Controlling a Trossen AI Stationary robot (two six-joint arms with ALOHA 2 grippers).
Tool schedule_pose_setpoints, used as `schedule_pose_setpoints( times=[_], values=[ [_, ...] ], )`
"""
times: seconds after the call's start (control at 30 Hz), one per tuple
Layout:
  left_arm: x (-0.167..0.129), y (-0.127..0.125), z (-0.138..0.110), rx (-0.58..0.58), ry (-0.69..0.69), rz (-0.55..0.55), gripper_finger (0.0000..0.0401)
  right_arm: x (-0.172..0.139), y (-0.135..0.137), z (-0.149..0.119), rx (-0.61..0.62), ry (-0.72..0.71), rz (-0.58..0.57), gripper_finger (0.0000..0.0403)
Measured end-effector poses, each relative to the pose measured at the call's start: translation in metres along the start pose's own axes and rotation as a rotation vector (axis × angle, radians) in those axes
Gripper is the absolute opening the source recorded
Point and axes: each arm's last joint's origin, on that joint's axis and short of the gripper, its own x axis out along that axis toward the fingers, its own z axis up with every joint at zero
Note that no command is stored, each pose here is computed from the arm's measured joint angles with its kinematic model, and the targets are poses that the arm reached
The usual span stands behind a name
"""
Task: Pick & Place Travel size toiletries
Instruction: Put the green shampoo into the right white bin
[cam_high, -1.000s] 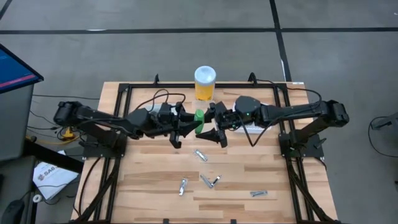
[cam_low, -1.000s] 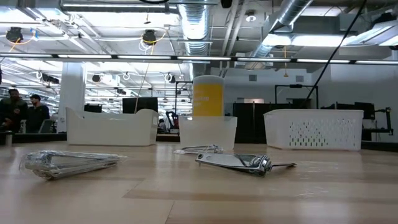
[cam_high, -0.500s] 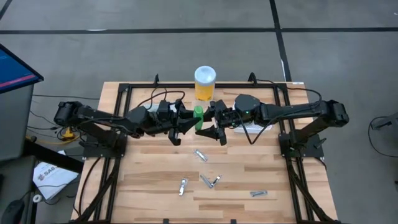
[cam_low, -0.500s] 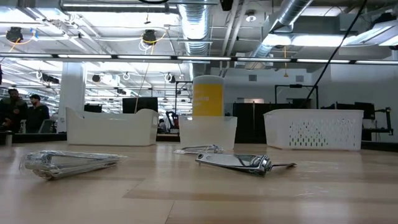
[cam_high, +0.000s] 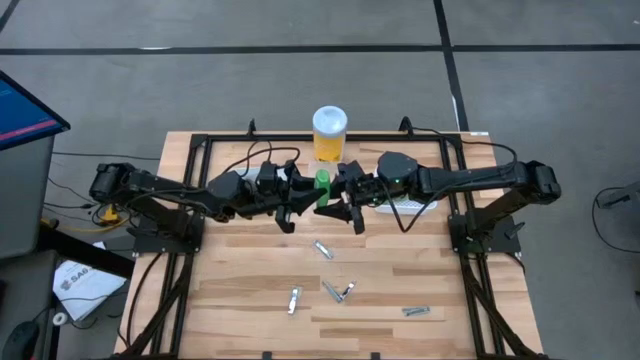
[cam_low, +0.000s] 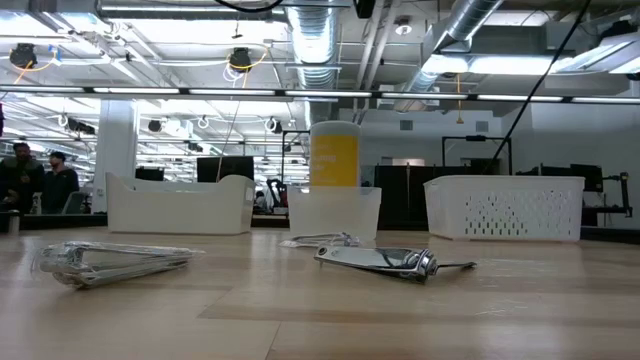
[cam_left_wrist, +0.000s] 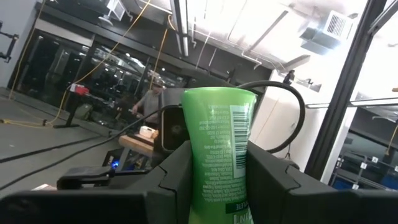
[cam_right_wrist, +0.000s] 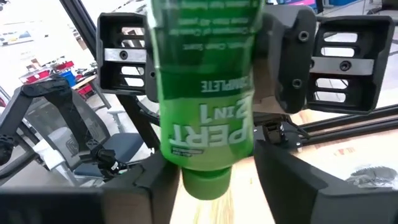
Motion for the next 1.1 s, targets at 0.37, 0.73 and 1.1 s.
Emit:
schedule_pose_setpoints(
  times=[0.37, 0.73, 1.1],
  values=[
    [0.000, 0.000, 0.001, 0.003, -0.007, -0.001, 0.0107, 0.000, 0.001, 0.001, -0.010, -0.005, 0.007, 0.0086],
    [0.000, 0.000, 0.001, 0.004, -0.007, -0.003, 0.0113, -0.002, 0.001, 0.002, -0.010, -0.007, 0.001, 0.0086],
    [-0.001, -0.002, 0.001, 0.049, -0.008, -0.008, 0.0234, -0.030, 0.006, 0.028, -0.017, -0.101, -0.018, 0.0086]
  ],
)
